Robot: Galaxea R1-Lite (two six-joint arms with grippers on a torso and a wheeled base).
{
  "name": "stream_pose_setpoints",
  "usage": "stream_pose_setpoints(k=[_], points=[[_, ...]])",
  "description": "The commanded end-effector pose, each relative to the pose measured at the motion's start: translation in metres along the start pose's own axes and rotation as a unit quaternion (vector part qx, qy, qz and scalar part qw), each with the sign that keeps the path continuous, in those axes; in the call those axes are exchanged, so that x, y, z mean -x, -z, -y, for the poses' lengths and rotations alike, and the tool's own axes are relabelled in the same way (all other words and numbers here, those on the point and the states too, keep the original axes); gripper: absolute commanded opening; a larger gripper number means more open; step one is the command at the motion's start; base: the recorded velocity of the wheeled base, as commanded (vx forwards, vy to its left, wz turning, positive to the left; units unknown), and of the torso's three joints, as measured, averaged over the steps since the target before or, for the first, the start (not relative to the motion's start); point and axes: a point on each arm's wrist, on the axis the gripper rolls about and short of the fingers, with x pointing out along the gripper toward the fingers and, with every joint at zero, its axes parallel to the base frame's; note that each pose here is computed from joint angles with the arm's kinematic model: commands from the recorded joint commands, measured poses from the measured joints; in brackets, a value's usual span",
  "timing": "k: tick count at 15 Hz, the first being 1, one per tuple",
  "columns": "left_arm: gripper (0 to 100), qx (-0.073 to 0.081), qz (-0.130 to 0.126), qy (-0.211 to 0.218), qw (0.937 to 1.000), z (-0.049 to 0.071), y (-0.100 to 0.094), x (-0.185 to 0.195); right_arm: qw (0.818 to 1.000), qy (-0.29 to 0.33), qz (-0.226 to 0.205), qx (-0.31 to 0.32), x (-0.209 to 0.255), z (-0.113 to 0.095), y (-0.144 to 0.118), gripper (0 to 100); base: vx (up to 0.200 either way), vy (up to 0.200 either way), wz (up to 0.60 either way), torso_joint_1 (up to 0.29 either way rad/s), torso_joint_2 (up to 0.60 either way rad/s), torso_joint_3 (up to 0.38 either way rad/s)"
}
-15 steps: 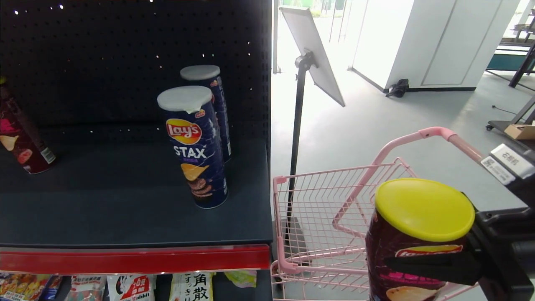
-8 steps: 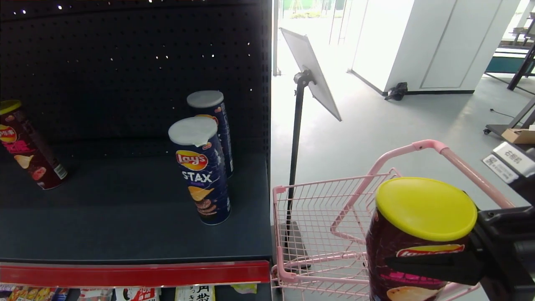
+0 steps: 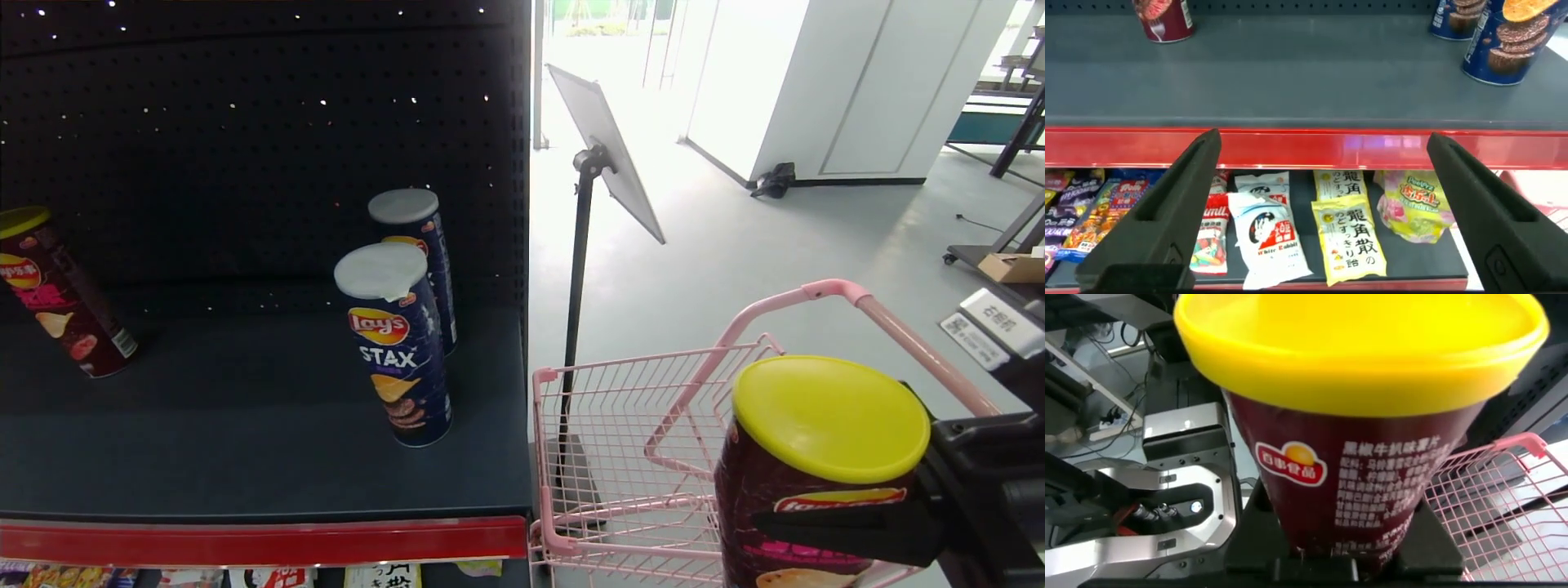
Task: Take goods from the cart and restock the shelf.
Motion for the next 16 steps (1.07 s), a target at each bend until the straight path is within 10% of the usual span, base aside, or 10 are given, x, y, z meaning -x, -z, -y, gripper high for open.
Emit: stream_pose_setpoints(k=[1,16], points=[[100,0.000,0.000,0.000,1.0000,0.0000,-0.0001,-0.0001,1.000,-0.001,-0.001,0.000,-0.0001,-0.0005,0.0015,0,0.000,0.000,0.00,0.115,-0.24,-0.134],[100,0.000,0.000,0.000,1.0000,0.0000,-0.0001,-0.0001,1.000,0.003,0.006,0.007,0.0089,-0.0102,0.0060,0,0.000,0.000,0.00,0.055,-0.12,-0.064]])
